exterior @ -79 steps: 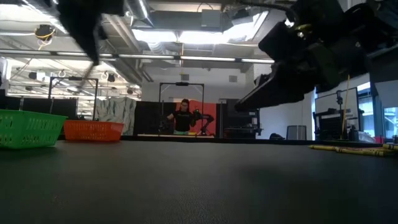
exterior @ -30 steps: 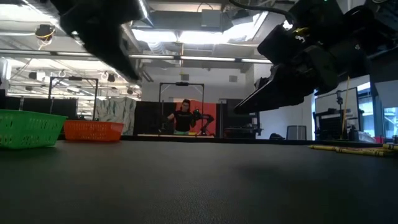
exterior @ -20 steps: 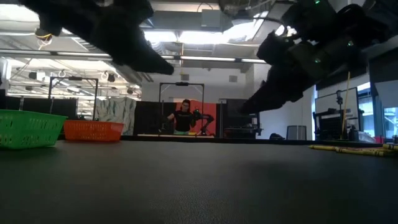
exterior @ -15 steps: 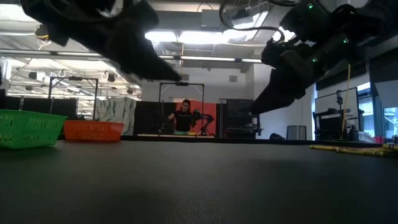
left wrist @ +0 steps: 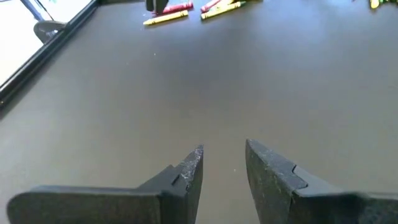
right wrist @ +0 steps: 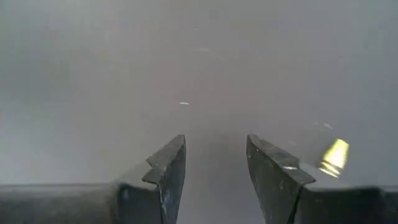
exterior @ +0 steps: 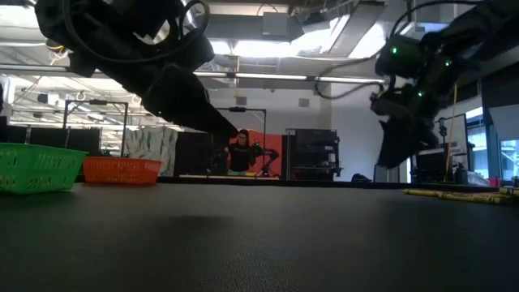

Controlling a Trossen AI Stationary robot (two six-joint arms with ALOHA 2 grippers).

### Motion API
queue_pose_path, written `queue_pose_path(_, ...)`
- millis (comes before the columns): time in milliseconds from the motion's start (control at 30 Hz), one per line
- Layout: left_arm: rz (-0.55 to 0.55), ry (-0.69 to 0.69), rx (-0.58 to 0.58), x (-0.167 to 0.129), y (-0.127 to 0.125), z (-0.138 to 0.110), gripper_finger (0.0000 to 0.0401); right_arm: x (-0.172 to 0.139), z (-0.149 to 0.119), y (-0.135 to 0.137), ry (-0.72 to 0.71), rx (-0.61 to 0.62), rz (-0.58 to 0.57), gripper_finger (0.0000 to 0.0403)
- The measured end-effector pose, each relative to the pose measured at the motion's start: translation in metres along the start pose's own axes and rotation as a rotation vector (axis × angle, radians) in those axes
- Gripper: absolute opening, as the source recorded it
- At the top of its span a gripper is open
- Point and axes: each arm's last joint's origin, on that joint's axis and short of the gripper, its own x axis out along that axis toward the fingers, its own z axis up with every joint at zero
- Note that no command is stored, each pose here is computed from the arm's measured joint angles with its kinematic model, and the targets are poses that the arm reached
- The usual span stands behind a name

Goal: Sort crayons
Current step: Put the yellow crayon into the green bin

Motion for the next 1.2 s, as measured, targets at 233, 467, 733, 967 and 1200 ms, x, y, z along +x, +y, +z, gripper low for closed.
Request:
queue_pose_path(233,0.000,0.001,0.000,0.000,0.000,0.000,0.0104,0.000,0.003,-0.031,0.049,0.127,-0.100,0.0168)
queue_pose_path(467,0.000,0.004,0.001,0.000,0.000,0.000,0.0104,0.001,-0.001,-0.042,0.078,0.117,-0.134,0.0168)
queue_pose_path(733,0.000,0.004,0.001,0.000,0.000,0.000,0.0104,0.008,-0.016,-0.047,0.118,0.117,-0.186,0.0168)
queue_pose_path(967,0.000,0.000,-0.001,0.000,0.000,0.000,0.0104,0.013,-0.026,-0.050,0.131,0.135,-0.183,0.0168)
queue_pose_path(1200,0.000,0.000,-0.001,0.000,0.000,0.000,0.0104,0.019,-0.034,-0.052,0.107,0.147,-0.157,0.0168)
